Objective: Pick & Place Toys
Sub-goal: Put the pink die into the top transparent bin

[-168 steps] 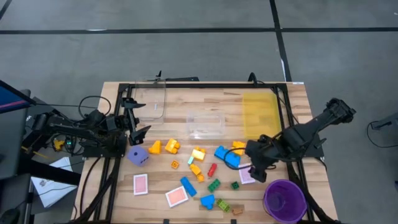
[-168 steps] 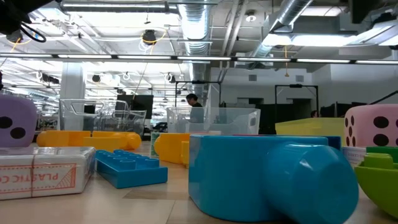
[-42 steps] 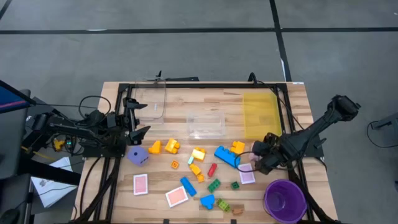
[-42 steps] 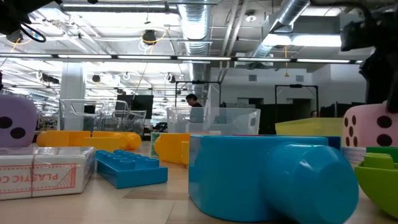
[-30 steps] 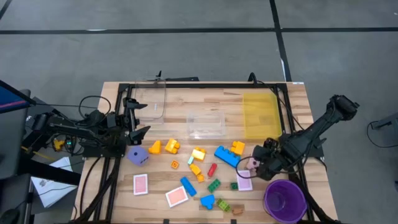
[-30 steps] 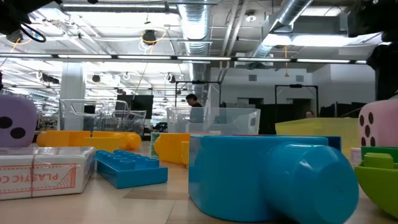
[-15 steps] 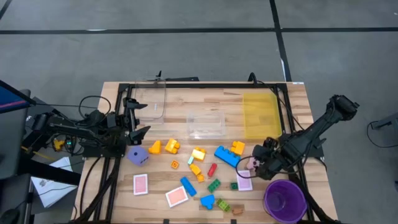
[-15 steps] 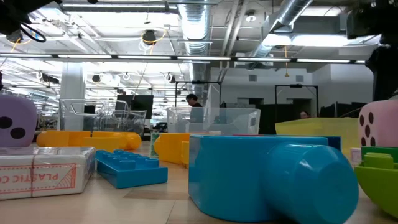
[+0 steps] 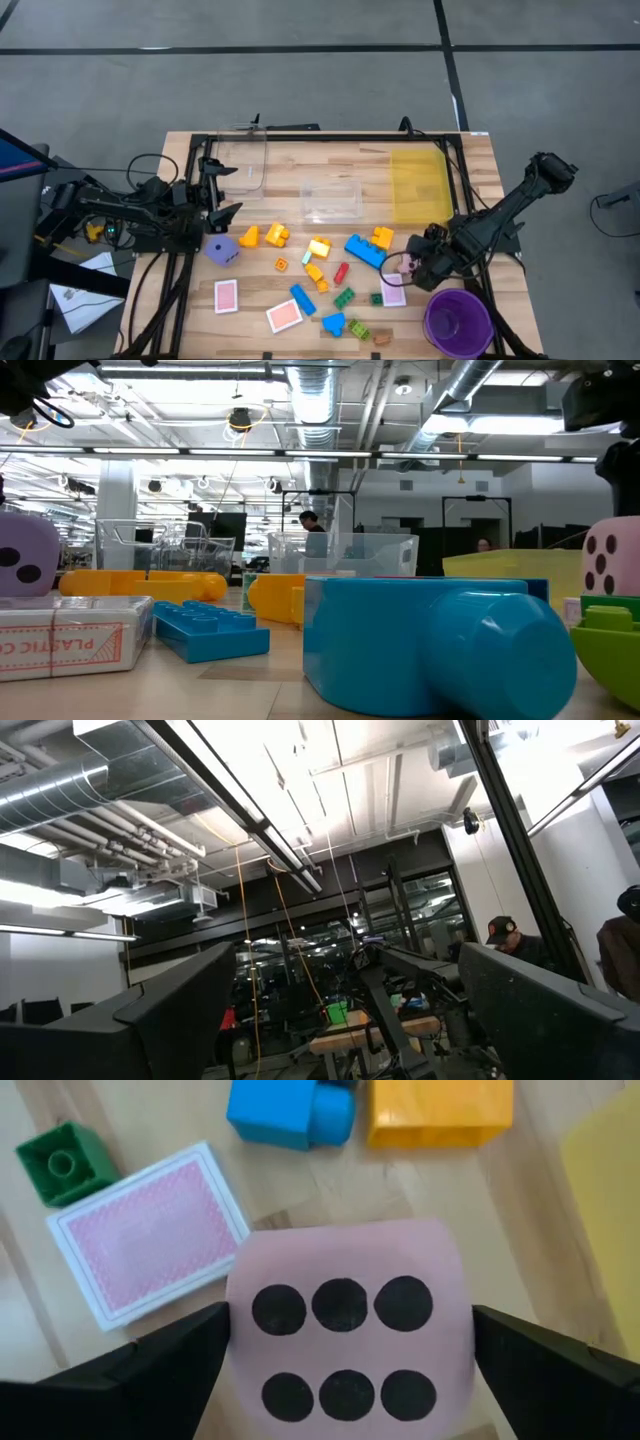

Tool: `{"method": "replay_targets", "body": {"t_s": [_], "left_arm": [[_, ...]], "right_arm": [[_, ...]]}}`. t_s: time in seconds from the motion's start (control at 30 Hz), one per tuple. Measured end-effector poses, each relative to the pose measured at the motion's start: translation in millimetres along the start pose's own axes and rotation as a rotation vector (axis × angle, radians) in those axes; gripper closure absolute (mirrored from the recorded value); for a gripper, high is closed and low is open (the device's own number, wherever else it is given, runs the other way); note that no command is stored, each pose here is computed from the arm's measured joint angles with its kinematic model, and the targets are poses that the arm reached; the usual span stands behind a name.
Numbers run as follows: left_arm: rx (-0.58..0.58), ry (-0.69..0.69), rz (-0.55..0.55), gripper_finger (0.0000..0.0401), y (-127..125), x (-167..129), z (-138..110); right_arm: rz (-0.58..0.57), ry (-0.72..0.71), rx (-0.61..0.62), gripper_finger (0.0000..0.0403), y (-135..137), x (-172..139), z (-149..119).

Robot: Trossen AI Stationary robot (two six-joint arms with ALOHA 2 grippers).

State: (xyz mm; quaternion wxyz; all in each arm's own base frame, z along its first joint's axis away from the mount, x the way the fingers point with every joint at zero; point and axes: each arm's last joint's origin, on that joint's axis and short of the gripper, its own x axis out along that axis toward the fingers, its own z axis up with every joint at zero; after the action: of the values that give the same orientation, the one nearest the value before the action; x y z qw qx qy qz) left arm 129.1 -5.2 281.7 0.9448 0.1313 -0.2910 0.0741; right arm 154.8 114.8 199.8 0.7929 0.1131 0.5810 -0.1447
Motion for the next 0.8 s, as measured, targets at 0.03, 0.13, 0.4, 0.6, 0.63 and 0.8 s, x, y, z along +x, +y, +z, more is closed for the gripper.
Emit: {"method": "replay_targets", "body": {"t_s": [0.03,0.13,0.4,0.6,0.63,0.8], "left_arm": [[0.0,0.0,0.0,0.0023,0.0,0.0,0.0],[0.0,0.0,0.0,0.0023,0.0,0.0,0.0],[0.0,0.0,0.0,0.0023,0.0,0.0,0.0],[0.0,0.0,0.0,0.0023,0.0,0.0,0.0],[0.0,0.0,0.0,0.0023,0.0,0.0,0.0],[0.0,0.0,0.0,0.0023,0.0,0.0,0.0]], "right_arm": [[0.001,0.004,-0.004,0.0005,-0.4,0.2,0.5],[0.005,0.019,-0.019,0.0005,-1.9,1.2,2.9],[0.008,0.045,-0.074,0.0005,-7.6,4.5,10.5],[-0.02,0.077,-0.127,0.0005,-8.5,12.4,14.7],[-0.026,0.087,-0.135,0.0005,-8.1,14.4,15.3],[-0.053,0.116,-0.149,0.0005,-5.6,21.5,15.4]]}}
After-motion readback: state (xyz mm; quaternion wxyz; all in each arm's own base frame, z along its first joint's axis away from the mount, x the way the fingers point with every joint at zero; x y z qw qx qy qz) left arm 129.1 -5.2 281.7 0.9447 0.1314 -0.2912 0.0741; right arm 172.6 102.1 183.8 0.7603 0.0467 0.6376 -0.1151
